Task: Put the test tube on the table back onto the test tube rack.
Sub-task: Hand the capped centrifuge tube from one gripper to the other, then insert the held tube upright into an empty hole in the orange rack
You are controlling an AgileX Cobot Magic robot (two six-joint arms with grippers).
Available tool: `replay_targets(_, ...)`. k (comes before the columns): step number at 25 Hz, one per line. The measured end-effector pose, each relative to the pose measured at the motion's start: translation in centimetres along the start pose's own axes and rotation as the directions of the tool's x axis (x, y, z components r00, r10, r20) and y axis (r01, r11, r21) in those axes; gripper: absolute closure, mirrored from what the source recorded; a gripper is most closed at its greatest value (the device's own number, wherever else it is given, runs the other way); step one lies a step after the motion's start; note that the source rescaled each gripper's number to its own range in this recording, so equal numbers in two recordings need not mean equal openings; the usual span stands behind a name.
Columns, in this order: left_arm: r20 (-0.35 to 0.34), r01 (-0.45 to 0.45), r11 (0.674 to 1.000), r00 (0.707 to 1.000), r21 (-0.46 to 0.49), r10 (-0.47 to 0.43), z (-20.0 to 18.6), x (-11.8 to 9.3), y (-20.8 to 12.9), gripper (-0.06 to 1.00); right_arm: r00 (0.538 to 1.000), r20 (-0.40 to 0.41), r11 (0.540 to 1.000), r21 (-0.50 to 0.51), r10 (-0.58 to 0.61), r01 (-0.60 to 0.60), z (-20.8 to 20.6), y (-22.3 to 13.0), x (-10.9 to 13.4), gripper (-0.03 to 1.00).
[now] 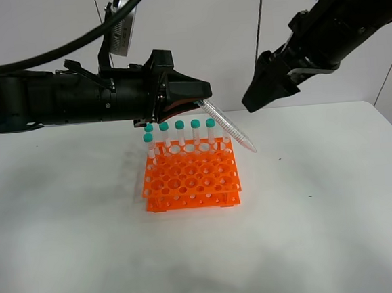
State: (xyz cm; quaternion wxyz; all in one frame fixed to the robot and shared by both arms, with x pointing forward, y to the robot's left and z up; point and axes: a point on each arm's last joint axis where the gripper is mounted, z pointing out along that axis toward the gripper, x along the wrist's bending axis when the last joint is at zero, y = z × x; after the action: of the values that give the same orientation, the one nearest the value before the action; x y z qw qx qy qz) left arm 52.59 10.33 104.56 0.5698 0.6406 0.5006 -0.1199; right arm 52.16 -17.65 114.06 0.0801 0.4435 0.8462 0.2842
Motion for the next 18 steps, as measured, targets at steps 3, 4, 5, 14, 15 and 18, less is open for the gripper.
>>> replay_targets(3, 0.000, 0.000, 1.000, 1.000, 0.000, 0.000, 0.0, 0.0, 0.0, 0.94, 0.980, 0.177, 0.993, 0.065, 0.088, -0.101, -0.1, -0.7, -1.6, -0.03)
replay_targets(4, -0.001, 0.000, 1.000, 1.000, 0.000, 0.000, 0.0, 0.0, 0.0, 0.94, 0.966, 0.233, 0.987, 0.086, 0.114, -0.137, 0.0, -0.9, -2.1, -0.03)
replay_targets(5, -0.001, 0.000, 1.000, 1.000, 0.000, 0.000, 0.0, 0.0, 0.0, 0.94, 0.951, 0.273, 0.979, 0.100, 0.142, -0.175, 0.1, -1.2, -2.7, -0.03)
replay_targets(14, -0.001, 0.000, 1.000, 1.000, 0.000, 0.000, 0.0, 0.0, 0.0, 0.94, 0.846, 0.428, 0.908, 0.120, 0.318, -0.402, -1.0, -3.4, -8.6, -0.03)
replay_targets(15, -0.001, 0.000, 1.000, 1.000, 0.000, 0.000, 0.0, 0.0, 0.0, 0.94, 0.840, 0.432, 0.904, 0.116, 0.327, -0.412, -1.2, -3.7, -9.1, -0.03)
replay_targets(18, -0.001, 0.000, 1.000, 1.000, 0.000, 0.000, 0.0, 0.0, 0.0, 0.94, 0.841, 0.408, 0.896, 0.108, 0.354, -0.430, -1.6, -4.1, -9.5, -0.03)
